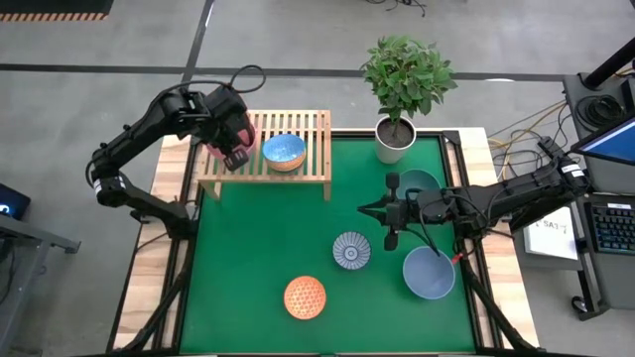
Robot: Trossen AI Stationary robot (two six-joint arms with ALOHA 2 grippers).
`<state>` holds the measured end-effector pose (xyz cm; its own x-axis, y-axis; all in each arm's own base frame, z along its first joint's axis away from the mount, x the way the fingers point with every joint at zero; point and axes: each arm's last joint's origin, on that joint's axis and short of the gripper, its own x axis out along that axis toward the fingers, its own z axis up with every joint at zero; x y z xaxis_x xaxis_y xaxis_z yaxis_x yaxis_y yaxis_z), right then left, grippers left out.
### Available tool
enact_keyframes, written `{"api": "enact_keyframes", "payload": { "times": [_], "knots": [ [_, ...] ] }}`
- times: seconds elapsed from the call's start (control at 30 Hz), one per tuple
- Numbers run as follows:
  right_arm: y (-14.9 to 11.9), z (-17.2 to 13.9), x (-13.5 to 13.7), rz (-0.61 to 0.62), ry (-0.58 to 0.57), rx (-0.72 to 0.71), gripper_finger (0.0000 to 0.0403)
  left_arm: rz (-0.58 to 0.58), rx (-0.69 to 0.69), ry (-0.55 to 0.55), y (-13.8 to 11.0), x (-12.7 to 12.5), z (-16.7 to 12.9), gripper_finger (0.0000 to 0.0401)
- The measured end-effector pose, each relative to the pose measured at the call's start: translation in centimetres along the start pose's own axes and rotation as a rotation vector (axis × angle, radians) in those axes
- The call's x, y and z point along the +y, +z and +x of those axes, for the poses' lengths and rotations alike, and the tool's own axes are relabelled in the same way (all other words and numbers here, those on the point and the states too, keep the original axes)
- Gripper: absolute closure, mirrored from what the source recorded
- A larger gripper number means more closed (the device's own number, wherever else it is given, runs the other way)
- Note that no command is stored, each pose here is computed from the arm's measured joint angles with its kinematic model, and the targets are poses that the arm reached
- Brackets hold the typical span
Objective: Place and stack bowls onto a shelf
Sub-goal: Stack the orange bowl on top of the pink bowl on the shelf
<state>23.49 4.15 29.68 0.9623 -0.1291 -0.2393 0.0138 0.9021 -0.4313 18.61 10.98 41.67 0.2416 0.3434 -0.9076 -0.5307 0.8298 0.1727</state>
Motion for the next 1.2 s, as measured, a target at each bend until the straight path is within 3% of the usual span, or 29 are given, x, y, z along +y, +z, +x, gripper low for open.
{"api": "enact_keyframes", "payload": {
  "times": [0.47, 0.73, 1.03, 1.2],
  "knots": [
    [0.0, 0.0, 0.0, 0.027, 0.0, 0.0, 0.0394, -0.032, 0.0, 0.043, 0.0, 0.1, 0.0, 0.0308],
    [0.0, 0.0, 0.0, 0.042, 0.001, 0.0, 0.0394, -0.036, -0.032, 0.041, -0.2, 0.2, -0.6, 0.0281],
    [0.0, 0.0, 0.0, 0.042, 0.001, 0.001, 0.0394, -0.032, -0.202, 0.009, -1.1, 0.5, -3.0, 0.0296],
    [0.0, 0.0, 0.0, 0.044, 0.001, 0.0, 0.0394, -0.037, -0.282, 0.015, -1.1, 0.5, -3.2, 0.0345]
  ]
}}
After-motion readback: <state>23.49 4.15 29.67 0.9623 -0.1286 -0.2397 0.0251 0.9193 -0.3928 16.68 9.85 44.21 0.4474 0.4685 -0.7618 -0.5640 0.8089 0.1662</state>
